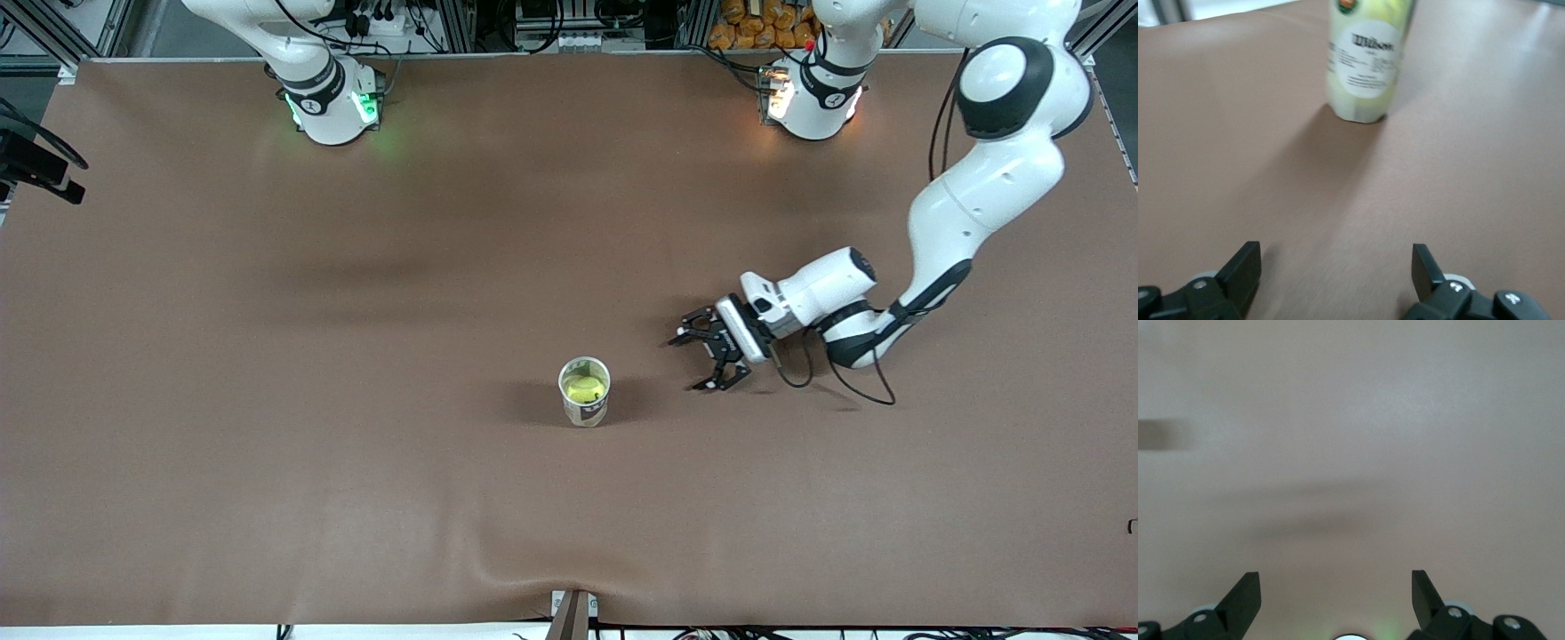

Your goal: Insert tennis ball vertically with right arm

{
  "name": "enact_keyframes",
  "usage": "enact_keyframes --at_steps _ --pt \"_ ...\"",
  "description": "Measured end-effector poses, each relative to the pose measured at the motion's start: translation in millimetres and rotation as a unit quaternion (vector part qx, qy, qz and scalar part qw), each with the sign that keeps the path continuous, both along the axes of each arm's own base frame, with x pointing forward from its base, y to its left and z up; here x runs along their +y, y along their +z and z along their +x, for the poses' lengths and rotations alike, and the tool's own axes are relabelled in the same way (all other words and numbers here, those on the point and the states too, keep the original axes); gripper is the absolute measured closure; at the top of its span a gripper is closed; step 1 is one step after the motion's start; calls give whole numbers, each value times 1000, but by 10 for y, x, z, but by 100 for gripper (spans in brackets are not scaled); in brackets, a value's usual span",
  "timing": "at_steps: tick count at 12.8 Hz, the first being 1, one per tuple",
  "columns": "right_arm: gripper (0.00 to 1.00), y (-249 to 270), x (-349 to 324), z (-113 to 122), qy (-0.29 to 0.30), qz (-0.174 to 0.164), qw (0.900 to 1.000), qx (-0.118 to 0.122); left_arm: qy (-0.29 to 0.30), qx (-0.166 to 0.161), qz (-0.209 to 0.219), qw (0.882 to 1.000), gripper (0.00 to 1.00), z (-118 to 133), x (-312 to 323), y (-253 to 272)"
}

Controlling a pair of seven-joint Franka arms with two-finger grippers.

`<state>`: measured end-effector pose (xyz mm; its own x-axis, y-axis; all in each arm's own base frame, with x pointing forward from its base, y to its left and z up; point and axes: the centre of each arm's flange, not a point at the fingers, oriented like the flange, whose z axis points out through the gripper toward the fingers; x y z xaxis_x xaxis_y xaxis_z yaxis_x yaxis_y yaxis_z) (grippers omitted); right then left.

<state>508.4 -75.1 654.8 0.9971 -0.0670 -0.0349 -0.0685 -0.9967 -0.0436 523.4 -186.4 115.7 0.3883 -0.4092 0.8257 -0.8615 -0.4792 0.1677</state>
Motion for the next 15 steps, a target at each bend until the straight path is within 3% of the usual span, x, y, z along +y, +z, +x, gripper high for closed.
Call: enact_keyframes --at_steps 3,7,11,15 --pt "0 -8 144 58 17 -24 1000 -5 51 47 -29 997 0 97 107 215" --pt "0 -88 309 136 30 -12 999 -2 130 115 -41 984 0 310 -22 525" --pt "0 -71 251 137 23 2 1000 -5 221 158 -55 961 0 562 -8 972" --pt "0 -70 229 110 21 2 1000 4 309 189 -59 930 0 760 33 1224"
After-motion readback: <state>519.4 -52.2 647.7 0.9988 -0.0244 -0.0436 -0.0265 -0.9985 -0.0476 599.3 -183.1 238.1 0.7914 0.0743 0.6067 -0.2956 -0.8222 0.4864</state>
